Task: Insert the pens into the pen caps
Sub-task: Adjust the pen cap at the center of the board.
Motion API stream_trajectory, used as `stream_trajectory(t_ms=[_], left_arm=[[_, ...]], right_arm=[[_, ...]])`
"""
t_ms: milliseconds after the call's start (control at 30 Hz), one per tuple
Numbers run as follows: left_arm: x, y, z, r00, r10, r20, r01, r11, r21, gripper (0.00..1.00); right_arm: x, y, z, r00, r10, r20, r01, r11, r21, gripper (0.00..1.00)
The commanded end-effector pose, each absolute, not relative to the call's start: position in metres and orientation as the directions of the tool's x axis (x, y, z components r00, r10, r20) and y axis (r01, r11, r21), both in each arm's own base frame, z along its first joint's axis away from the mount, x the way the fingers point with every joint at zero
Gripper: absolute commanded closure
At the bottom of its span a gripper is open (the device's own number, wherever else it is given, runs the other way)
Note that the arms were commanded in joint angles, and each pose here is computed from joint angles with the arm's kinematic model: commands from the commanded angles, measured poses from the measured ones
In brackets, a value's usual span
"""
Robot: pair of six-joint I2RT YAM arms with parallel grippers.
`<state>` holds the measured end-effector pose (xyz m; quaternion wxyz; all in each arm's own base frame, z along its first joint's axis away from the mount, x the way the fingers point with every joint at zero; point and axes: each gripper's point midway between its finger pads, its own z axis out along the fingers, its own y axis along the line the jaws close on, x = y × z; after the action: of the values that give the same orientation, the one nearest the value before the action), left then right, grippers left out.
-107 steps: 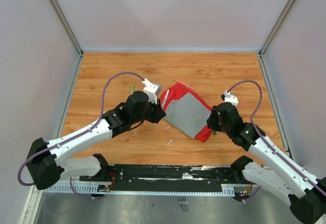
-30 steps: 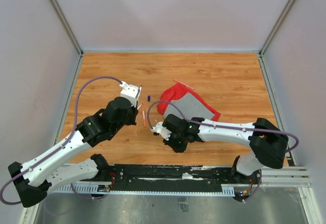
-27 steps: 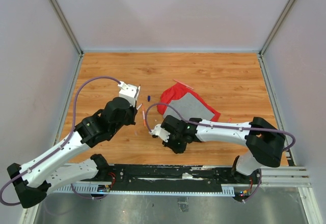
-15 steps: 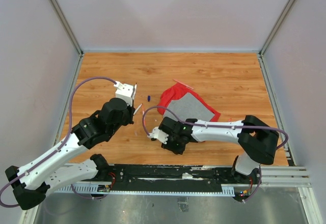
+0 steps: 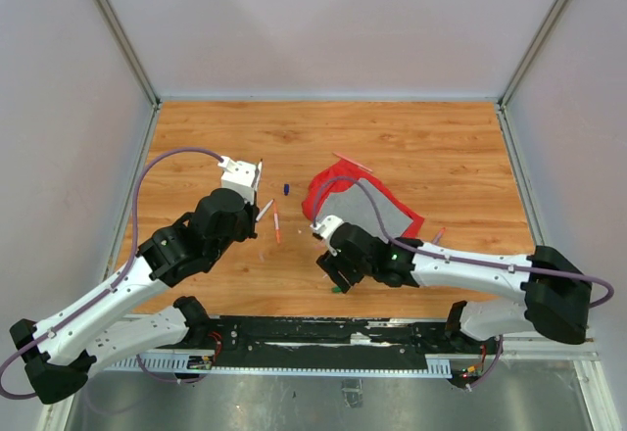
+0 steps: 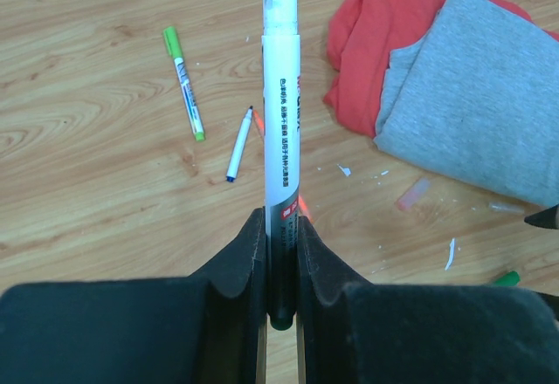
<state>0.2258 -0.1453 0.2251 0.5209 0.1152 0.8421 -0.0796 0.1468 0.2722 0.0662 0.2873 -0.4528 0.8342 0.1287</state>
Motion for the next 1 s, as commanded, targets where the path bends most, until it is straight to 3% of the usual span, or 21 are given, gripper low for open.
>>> stream_trajectory(t_ms=[0,100,200,433,667,967], left_arm=[[0.227,-0.143,0.229,-0.417,0.09,-0.904,0.261,0.965,-0.024,1.0],[0.227,-0.143,0.228,-0.42,0.092,-0.903,0.263,0.964,-0.024,1.0],[0.227,-0.144,0.227,-0.421,0.092,-0.902,0.267,0.963,-0.026,0.99],[0.226,-0.147,0.226,-0.426,0.101,-0.899,0.282,0.959,-0.026,0.99],[0.225,-0.149,0.225,-0.426,0.104,-0.899,0.295,0.955,-0.03,1.0],[0.225,-0.148,0.226,-0.423,0.101,-0.9,0.291,0.956,-0.029,1.0]], right_arm=[[0.156,0.273,0.075,-0.685,-0.266,-0.678,-0.503,0.846,0.175,0.35],[0.155,0.261,0.067,-0.772,-0.032,-0.635,-0.276,0.917,0.289,0.34],[0.152,0.252,0.063,-0.812,0.089,-0.577,-0.12,0.942,0.314,0.33],[0.135,0.238,0.063,-0.865,0.21,-0.455,0.158,0.976,0.15,0.3],[0.116,0.268,0.042,-0.932,0.155,-0.328,0.139,0.988,0.071,0.29],[0.114,0.275,0.027,-0.955,-0.031,-0.296,-0.04,0.999,0.024,0.3]])
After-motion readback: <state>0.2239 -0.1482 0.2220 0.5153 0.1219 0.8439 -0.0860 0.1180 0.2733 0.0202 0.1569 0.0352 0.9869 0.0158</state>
